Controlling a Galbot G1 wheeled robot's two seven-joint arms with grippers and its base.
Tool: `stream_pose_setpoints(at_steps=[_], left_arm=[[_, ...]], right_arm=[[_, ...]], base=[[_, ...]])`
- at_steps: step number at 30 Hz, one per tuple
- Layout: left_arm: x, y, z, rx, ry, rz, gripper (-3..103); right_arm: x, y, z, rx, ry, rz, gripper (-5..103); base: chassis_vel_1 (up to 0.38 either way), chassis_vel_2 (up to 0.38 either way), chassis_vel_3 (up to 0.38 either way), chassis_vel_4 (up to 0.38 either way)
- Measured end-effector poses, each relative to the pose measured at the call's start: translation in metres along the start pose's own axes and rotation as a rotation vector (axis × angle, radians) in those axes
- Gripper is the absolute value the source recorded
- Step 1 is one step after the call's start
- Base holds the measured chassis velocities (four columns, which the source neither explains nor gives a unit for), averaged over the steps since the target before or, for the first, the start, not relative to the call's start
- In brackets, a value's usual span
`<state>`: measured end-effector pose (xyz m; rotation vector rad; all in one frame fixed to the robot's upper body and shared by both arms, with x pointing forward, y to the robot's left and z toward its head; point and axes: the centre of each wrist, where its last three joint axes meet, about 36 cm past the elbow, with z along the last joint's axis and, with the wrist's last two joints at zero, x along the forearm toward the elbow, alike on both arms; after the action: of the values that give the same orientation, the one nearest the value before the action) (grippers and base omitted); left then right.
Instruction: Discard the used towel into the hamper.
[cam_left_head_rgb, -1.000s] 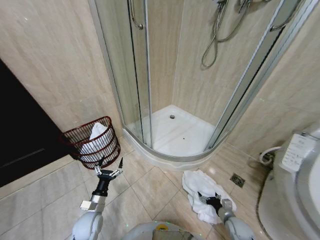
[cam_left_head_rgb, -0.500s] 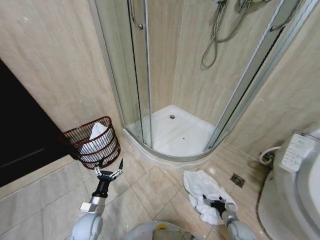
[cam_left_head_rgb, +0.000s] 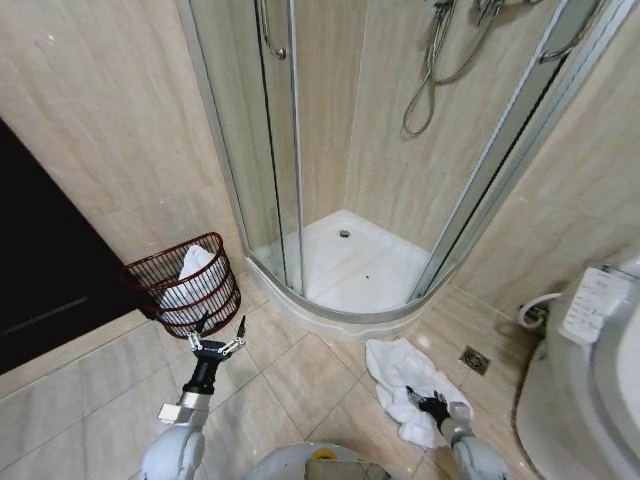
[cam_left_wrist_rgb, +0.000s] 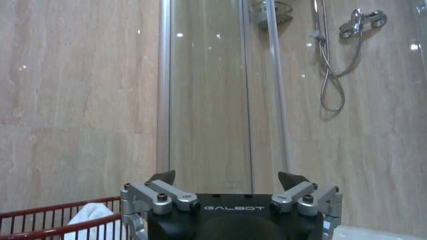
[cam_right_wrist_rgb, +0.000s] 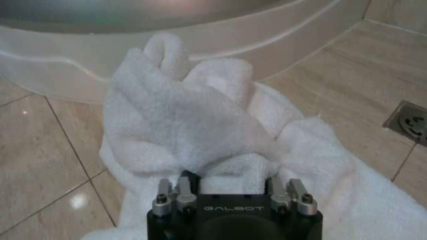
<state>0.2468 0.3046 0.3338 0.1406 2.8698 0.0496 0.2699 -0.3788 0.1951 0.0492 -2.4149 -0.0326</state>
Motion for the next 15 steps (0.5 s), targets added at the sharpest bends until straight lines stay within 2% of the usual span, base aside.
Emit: stream_pose_setpoints(at_steps=[1,2,6,8,10,13,14,15], left_arm=[[0.0002,-0.0002,0.0001,0.0,0.001,0.0,100],[0.0002,-0.0002,0.0001,0.0,0.001,0.0,100],[0.0,0.0,0.0005,0.0,0.001,-0.001,100],[-0.0001,0.0001,0.0005,0.0,0.0,-0.001,100],[-0.0002,-0.0003,0.0005,0.0,0.0,0.0,100],[-0.0004,-0.0012,0.0004,0.002,-0.001,0.001,100],[-0.0007,-0.0025,0.0003,0.004,-0.003,0.001,100],[-0.0007,-0.0032,0.0003,0.004,-0.003,0.002,100]], right_arm=[[-0.0002,-0.0003,0.0008,0.0,0.0,0.0,52],[-0.0002,-0.0003,0.0008,0.0,0.0,0.0,52],[-0.0015,-0.0012,0.0039,-0.003,0.002,0.0,31],[-0.0019,-0.001,0.0044,-0.004,0.002,-0.001,31],[-0.0028,-0.0008,0.0053,-0.007,0.001,0.0,22],[-0.0032,-0.0009,0.0061,-0.009,-0.002,0.001,19],[-0.0035,-0.0003,0.007,-0.009,-0.009,0.006,13],[-0.0037,0.0011,0.0078,-0.006,-0.023,0.017,13]], base=[[0.0,0.0,0.0,0.0],[0.0,0.0,0.0,0.0],[0.0,0.0,0.0,0.0],[0.0,0.0,0.0,0.0],[0.0,0.0,0.0,0.0],[0.0,0.0,0.0,0.0],[0.0,0.0,0.0,0.0],[0.0,0.0,0.0,0.0]])
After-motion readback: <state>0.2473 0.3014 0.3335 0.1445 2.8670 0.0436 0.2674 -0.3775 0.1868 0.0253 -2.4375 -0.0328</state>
